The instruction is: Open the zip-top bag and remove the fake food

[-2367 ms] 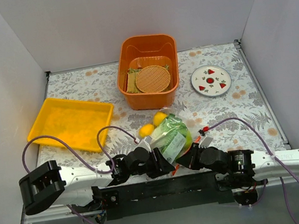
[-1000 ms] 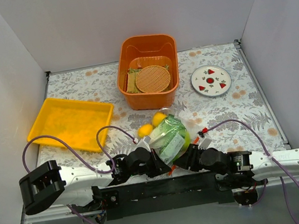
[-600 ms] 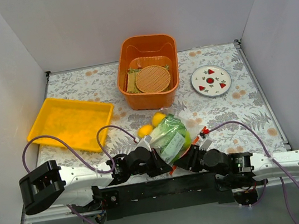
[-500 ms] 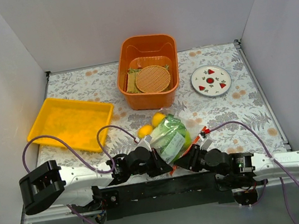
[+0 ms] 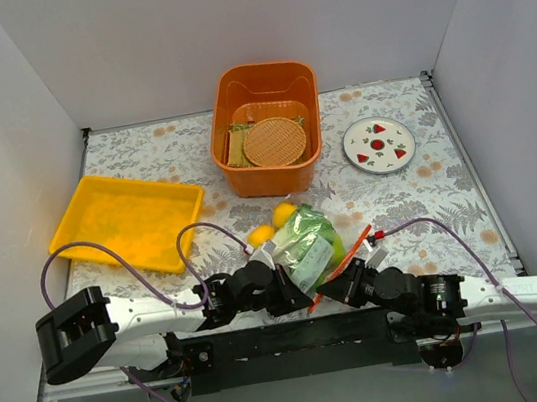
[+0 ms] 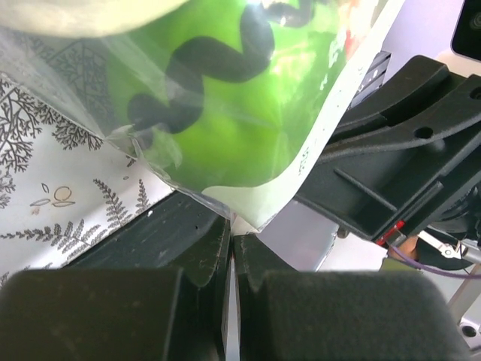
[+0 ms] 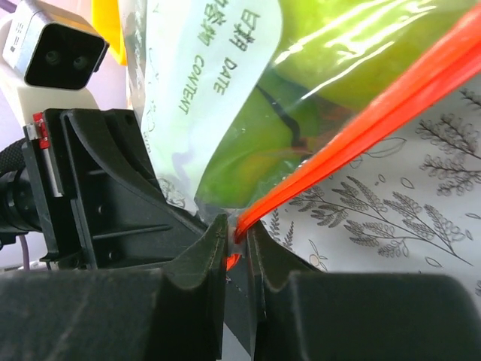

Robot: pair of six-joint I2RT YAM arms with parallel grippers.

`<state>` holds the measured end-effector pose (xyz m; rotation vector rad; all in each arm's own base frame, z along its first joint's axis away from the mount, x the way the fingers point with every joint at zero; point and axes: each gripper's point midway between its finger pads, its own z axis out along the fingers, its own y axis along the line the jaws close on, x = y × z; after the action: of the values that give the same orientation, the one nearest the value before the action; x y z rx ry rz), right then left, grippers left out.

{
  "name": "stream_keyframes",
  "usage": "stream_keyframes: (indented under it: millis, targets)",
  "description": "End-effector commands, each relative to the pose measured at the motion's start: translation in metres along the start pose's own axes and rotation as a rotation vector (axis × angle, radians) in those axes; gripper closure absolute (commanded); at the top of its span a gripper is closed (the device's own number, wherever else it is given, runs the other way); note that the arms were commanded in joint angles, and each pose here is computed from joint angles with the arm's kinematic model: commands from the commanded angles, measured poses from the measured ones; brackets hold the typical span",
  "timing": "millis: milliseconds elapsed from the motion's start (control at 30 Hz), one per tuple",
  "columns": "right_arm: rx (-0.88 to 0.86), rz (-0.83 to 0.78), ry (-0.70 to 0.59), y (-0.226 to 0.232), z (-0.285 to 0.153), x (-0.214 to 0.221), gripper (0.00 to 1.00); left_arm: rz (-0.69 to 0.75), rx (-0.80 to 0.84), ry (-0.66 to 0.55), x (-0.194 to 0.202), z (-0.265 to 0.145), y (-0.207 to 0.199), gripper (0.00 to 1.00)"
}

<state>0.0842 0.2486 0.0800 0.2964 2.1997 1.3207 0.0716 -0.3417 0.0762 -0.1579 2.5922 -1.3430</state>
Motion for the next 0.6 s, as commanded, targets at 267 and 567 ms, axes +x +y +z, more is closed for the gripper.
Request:
stream_keyframes:
  millis: [267,567]
  targets:
    - [0.157,0.028,-0.307,-0.027,-0.043,-0.074,0.88,-0.104,-0.081,-0.008,0.001,-0.028,0.009,1.0]
    - [0.29,-0.147,-0.466,-0.015,-0.098,-0.134,0.88,-0.053,-0.116,0.01,0.003,-0.043,0.01,1.0]
